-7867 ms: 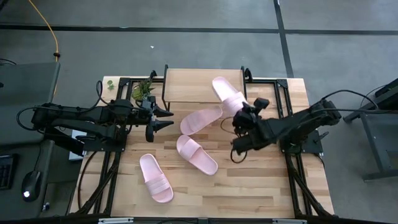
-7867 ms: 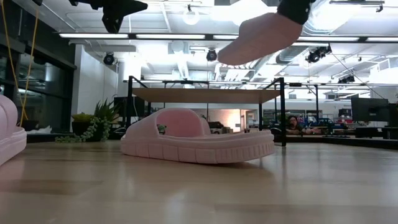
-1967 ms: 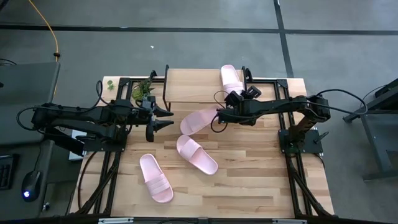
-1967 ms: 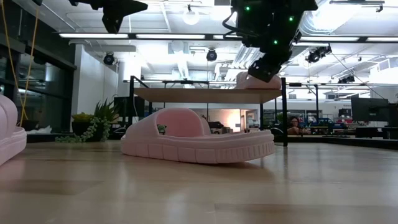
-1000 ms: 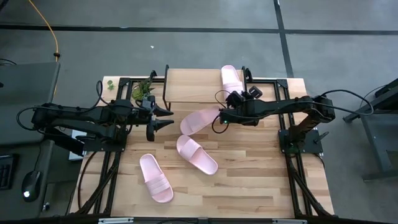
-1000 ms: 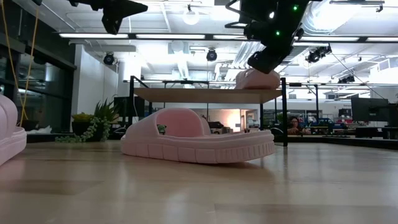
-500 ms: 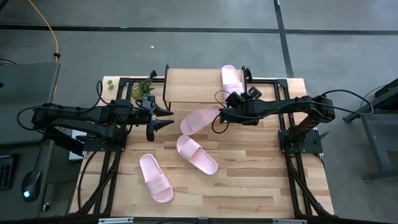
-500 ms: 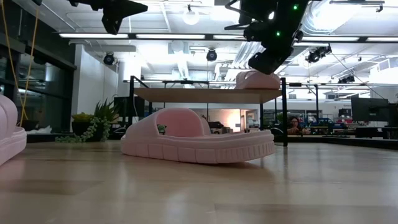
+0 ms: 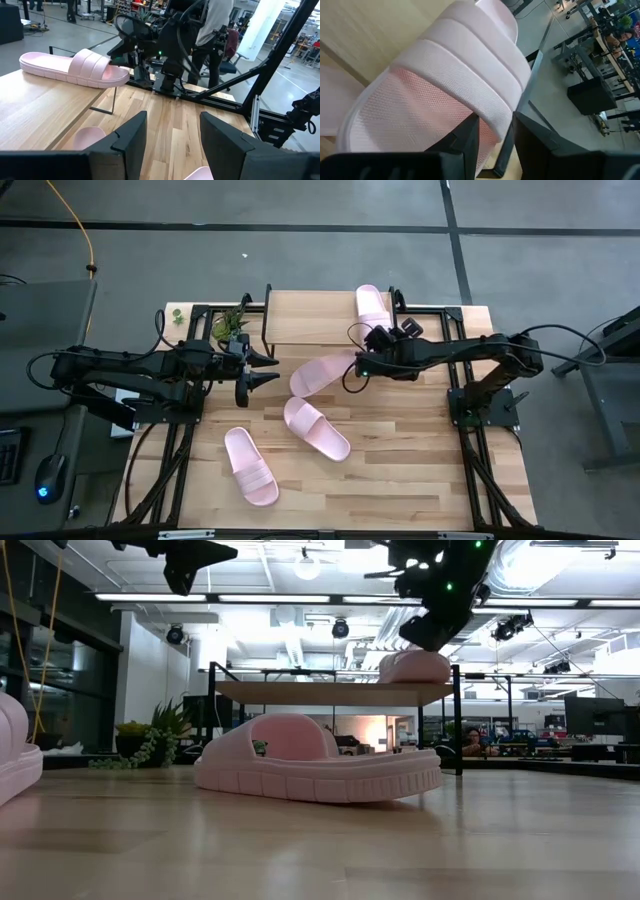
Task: Pick and place slides into the shelf
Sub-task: Put the pink slide on the shelf
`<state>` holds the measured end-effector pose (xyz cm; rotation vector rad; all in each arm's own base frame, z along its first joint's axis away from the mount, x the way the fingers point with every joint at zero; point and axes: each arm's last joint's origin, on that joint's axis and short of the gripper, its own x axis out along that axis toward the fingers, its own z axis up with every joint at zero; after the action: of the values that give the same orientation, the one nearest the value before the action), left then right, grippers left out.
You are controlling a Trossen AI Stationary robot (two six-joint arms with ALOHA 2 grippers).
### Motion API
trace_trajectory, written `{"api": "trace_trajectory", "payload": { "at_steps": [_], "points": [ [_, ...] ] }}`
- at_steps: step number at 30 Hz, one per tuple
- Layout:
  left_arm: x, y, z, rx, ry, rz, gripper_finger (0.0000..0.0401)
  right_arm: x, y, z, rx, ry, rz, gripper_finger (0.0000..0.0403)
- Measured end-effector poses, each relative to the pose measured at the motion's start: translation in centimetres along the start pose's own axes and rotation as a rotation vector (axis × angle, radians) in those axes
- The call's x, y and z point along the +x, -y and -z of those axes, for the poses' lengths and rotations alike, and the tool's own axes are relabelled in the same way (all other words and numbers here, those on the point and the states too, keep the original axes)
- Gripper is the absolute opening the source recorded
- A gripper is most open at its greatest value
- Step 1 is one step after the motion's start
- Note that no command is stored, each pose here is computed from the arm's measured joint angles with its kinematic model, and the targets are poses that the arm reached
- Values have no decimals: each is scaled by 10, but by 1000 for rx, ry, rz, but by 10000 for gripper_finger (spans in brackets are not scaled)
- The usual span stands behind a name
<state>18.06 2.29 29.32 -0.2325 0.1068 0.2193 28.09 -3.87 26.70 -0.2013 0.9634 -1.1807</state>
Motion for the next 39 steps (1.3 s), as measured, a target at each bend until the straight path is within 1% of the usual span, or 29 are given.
{"api": "trace_trajectory", "payload": {
  "at_steps": [8,19,26,33,39],
  "points": [
    [0,0,0,0,0,-1,166,-17,7,1,39,48,-39,106],
    [0,0,0,0,1,-3,166,-20,5,2,25,47,-66,106],
    [0,0,0,0,0,-3,166,-22,-3,-4,-22,50,-194,106],
    [0,0,0,0,-1,-4,166,-35,-15,-11,-66,136,-316,106],
    [0,0,0,18,-1,-4,166,-47,-24,-9,-122,177,-407,106]
  ]
}}
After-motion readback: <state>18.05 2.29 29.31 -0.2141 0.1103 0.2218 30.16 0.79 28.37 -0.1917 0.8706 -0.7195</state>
